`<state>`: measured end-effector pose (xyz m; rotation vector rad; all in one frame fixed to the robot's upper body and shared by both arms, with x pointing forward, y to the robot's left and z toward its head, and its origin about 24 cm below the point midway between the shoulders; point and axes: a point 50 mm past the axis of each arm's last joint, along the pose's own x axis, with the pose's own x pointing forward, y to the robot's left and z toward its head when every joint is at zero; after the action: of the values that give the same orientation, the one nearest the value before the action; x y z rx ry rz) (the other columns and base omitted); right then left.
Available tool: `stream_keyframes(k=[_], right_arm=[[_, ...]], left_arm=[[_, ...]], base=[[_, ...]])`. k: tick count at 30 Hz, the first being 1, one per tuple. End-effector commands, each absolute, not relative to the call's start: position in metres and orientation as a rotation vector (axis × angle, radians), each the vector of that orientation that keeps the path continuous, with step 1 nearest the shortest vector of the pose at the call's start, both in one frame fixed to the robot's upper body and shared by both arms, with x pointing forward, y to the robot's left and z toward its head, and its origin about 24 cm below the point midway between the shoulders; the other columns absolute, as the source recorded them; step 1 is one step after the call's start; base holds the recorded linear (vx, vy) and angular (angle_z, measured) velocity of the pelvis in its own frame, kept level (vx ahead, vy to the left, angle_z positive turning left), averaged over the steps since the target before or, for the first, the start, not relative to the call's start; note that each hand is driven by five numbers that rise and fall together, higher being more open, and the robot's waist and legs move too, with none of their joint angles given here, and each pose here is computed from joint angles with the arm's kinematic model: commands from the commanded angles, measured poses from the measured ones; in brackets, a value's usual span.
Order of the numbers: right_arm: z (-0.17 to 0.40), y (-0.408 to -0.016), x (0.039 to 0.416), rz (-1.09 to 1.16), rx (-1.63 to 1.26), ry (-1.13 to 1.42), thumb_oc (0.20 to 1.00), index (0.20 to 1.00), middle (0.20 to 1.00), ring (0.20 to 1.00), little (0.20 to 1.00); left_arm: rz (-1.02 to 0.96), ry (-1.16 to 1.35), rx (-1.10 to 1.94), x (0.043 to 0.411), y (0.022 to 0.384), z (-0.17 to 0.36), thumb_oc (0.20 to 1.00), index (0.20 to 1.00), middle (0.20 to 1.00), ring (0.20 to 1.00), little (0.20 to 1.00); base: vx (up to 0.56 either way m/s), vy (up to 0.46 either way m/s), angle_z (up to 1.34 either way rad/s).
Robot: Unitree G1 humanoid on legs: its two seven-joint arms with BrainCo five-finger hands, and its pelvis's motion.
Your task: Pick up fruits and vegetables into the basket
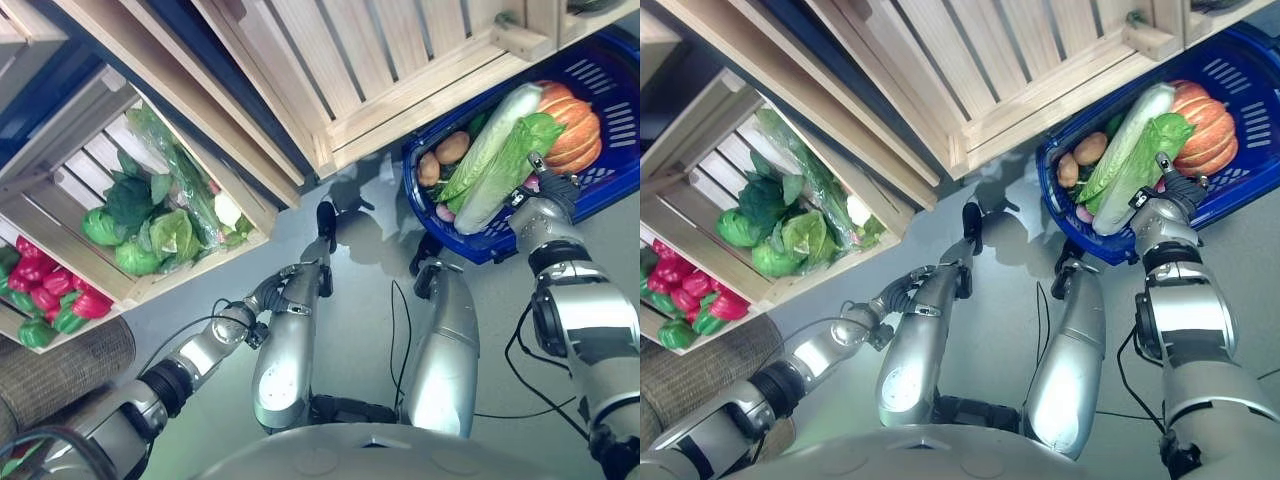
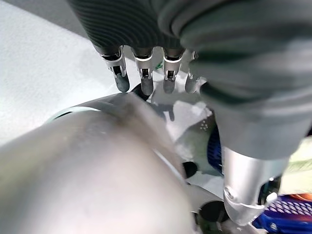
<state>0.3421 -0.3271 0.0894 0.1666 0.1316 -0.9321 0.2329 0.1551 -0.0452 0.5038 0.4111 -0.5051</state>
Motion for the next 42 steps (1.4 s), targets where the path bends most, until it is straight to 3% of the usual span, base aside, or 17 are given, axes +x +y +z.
stream_keyframes(k=[1, 11, 16, 21, 28, 38, 42], right_arm=[[0.103, -0.349, 0.322, -1.022, 0.139, -0.060, 1.000, 1.000, 1.000, 1.000, 1.000], [0.054, -0.280, 0.272, -0.726, -0.050, -0.203, 1.000, 1.000, 1.000, 1.000, 1.000], [0.018, -0.240, 0.248, -0.331, -0.166, -0.069, 1.000, 1.000, 1.000, 1.000, 1.000], [-0.029, -0.205, 0.231, -0.002, -0.228, 0.203, 1.000, 1.000, 1.000, 1.000, 1.000], [-0.101, -0.177, 0.193, 0.264, -0.189, 0.658, 1.000, 1.000, 1.000, 1.000, 1.000], [-0.153, -0.171, 0.131, 0.397, -0.103, 1.137, 1.000, 1.000, 1.000, 1.000, 1.000], [-0.160, -0.177, 0.120, 0.308, 0.025, 1.220, 1.000, 1.000, 1.000, 1.000, 1.000]], left_arm=[[-0.506, 0.443, 0.401, 0.210, 0.147, -0.056, 1.000, 1.000, 1.000, 1.000, 1.000], [-0.370, 0.543, 0.250, 0.189, 0.171, -0.076, 1.000, 1.000, 1.000, 1.000, 1.000], [-0.269, 0.602, 0.080, 0.169, 0.185, -0.094, 1.000, 1.000, 1.000, 1.000, 1.000], [-0.257, 0.605, 0.022, 0.166, 0.192, -0.101, 1.000, 1.000, 1.000, 1.000, 1.000], [-0.382, 0.779, 0.053, 0.161, 0.189, -0.121, 1.000, 1.000, 1.000, 1.000, 1.000], [-0.467, 1.016, -0.031, 0.137, 0.177, -0.145, 1.000, 1.000, 1.000, 1.000, 1.000], [-0.479, 1.127, -0.075, 0.120, 0.173, -0.155, 1.000, 1.000, 1.000, 1.000, 1.000]], base=[[-0.01, 0.104, -0.09], [0.05, 0.048, -0.05], [0.12, 0.048, -0.16], [0.07, 0.009, 0.00], [0.00, 0.009, 0.09], [0.00, 0.047, 0.01], [0.06, 0.044, -0.02]])
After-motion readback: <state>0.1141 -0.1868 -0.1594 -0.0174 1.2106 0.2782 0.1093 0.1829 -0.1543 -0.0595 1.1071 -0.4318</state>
